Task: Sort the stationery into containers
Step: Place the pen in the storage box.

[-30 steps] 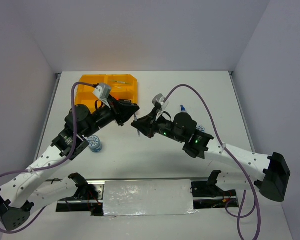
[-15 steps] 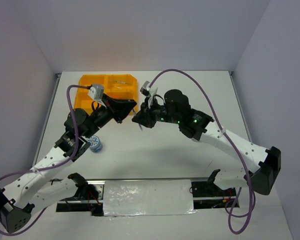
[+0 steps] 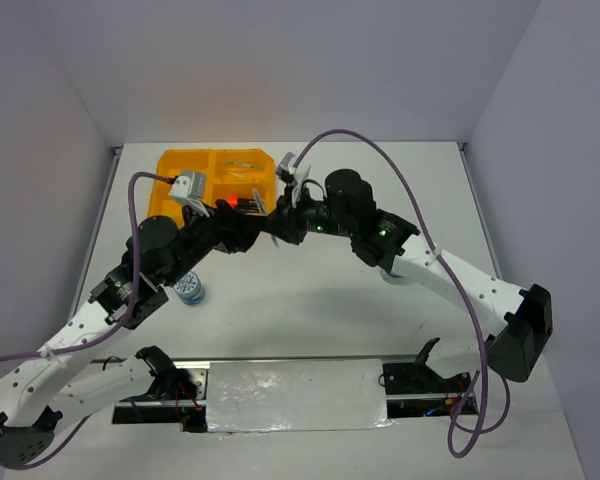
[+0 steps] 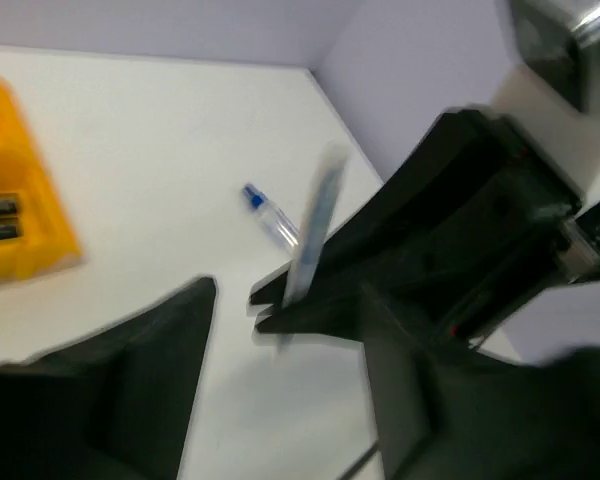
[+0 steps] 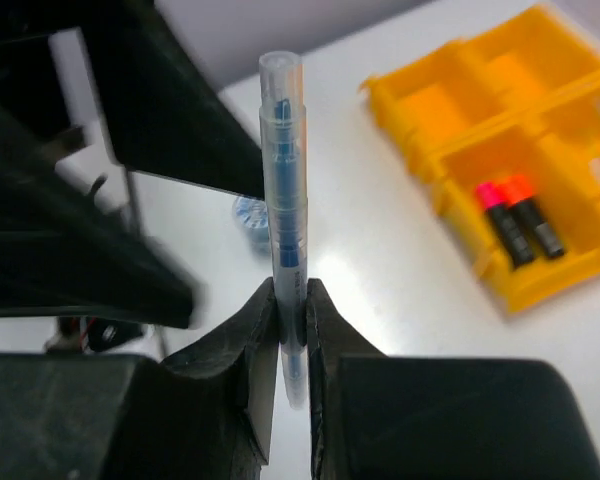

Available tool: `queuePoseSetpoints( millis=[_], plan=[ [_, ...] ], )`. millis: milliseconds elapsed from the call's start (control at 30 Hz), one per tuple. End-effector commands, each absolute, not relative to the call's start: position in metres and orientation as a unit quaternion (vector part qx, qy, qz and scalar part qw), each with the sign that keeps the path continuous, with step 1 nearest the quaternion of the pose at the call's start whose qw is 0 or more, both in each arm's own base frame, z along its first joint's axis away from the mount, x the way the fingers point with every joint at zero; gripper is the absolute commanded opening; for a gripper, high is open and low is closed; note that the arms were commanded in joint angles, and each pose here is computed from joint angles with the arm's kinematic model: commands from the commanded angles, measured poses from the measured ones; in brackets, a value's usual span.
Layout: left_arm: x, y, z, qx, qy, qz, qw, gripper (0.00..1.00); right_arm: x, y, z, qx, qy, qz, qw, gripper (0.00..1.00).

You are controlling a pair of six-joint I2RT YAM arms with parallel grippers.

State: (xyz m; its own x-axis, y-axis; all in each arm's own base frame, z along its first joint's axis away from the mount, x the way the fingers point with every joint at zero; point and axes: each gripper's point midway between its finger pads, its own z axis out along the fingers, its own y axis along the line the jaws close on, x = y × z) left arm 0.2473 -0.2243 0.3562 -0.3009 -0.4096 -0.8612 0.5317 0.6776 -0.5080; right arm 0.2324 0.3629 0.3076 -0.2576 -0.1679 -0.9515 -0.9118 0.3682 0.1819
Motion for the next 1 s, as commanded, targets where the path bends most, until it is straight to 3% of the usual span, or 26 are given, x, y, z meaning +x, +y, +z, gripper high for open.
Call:
queuePoseSetpoints(
  millis=[0,33,133,267,333,367,433,467,500,533,700,967],
  plan=[
    [0.241,-0.167,0.328,-0.040,0.783,-0.268,0.560,0.79,0.264,0.355,0.395,-0.360,0.563,0.406,0.623,0.00],
    [0.240,-0.152,0.362,-0.074,0.760,-0.268,0.587,0.99,0.264,0.357,0.388,-0.371,0.563,0.409,0.614,0.00],
    [0.236,-0.096,0.402,-0.167,0.728,-0.204,0.633,0.99,0.282,0.365,0.363,-0.405,0.575,0.387,0.597,0.00],
    [0.219,-0.043,0.408,-0.213,0.708,-0.129,0.660,0.99,0.347,0.385,0.338,-0.428,0.611,0.336,0.575,0.00],
    [0.214,-0.046,0.400,-0.181,0.713,-0.136,0.664,0.99,0.380,0.388,0.356,-0.436,0.613,0.313,0.579,0.00],
    [0.212,-0.058,0.395,-0.151,0.724,-0.154,0.655,0.99,0.408,0.399,0.321,-0.439,0.640,0.300,0.556,0.00],
    [0.211,-0.072,0.374,-0.076,0.749,-0.143,0.643,0.99,0.440,0.398,0.309,-0.438,0.658,0.279,0.545,0.00],
    [0.210,-0.080,0.364,-0.043,0.758,-0.144,0.635,0.99,0.455,0.403,0.339,-0.439,0.635,0.275,0.573,0.00],
    [0.207,-0.089,0.355,-0.010,0.765,-0.154,0.625,0.99,0.474,0.410,0.305,-0.445,0.650,0.270,0.553,0.00],
    [0.208,-0.091,0.333,0.013,0.781,-0.134,0.609,0.99,0.487,0.408,0.320,-0.452,0.632,0.256,0.575,0.00],
    [0.207,-0.084,0.273,0.015,0.811,-0.096,0.577,0.99,0.528,0.417,0.271,-0.466,0.628,0.200,0.590,0.00],
    [0.219,-0.094,0.259,0.035,0.828,-0.095,0.551,0.99,0.560,0.430,0.228,-0.481,0.609,0.172,0.607,0.00]
  ],
)
